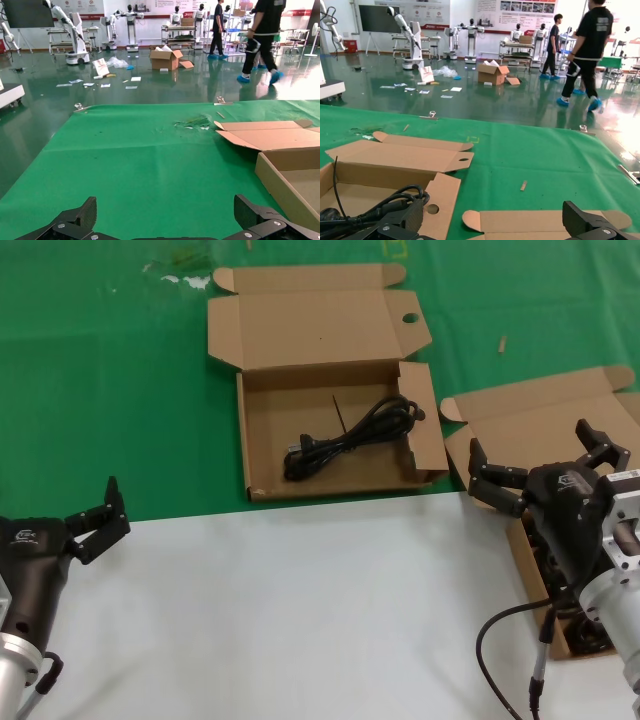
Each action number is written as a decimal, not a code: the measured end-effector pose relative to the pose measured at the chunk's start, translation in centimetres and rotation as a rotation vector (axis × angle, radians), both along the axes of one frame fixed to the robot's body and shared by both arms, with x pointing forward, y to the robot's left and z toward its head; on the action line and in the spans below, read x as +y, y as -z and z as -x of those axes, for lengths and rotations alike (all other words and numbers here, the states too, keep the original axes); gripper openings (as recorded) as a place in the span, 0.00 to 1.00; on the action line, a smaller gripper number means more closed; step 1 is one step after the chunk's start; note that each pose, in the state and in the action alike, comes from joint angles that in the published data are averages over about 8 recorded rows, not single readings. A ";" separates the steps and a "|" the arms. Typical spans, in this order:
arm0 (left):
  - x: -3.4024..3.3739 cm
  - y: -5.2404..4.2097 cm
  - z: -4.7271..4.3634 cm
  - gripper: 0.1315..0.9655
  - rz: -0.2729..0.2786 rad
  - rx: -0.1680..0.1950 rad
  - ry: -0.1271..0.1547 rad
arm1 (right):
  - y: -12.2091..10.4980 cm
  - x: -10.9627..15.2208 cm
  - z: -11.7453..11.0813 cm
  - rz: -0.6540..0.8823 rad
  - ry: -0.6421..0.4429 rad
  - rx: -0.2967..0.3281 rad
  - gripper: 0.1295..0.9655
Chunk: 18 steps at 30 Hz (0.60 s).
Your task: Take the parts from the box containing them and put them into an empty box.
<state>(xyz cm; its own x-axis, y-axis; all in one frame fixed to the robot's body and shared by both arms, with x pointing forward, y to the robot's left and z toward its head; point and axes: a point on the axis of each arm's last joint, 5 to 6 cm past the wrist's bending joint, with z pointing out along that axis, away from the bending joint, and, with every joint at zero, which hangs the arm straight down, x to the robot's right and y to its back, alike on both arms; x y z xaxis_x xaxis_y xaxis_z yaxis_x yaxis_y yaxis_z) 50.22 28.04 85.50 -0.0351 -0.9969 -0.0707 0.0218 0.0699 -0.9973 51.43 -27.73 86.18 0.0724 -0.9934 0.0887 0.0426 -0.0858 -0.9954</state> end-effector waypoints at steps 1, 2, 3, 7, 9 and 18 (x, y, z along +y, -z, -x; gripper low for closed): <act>0.00 0.00 0.00 1.00 0.000 0.000 0.000 | 0.0 0.0 0.0 0.000 0.000 0.000 1.00; 0.00 0.00 0.00 1.00 0.000 0.000 0.000 | 0.0 0.0 0.0 0.000 0.000 0.000 1.00; 0.00 0.00 0.00 1.00 0.000 0.000 0.000 | 0.0 0.0 0.0 0.000 0.000 0.000 1.00; 0.00 0.00 0.00 1.00 0.000 0.000 0.000 | 0.0 0.0 0.0 0.000 0.000 0.000 1.00; 0.00 0.00 0.00 1.00 0.000 0.000 0.000 | 0.0 0.0 0.0 0.000 0.000 0.000 1.00; 0.00 0.00 0.00 1.00 0.000 0.000 0.000 | 0.0 0.0 0.0 0.000 0.000 0.000 1.00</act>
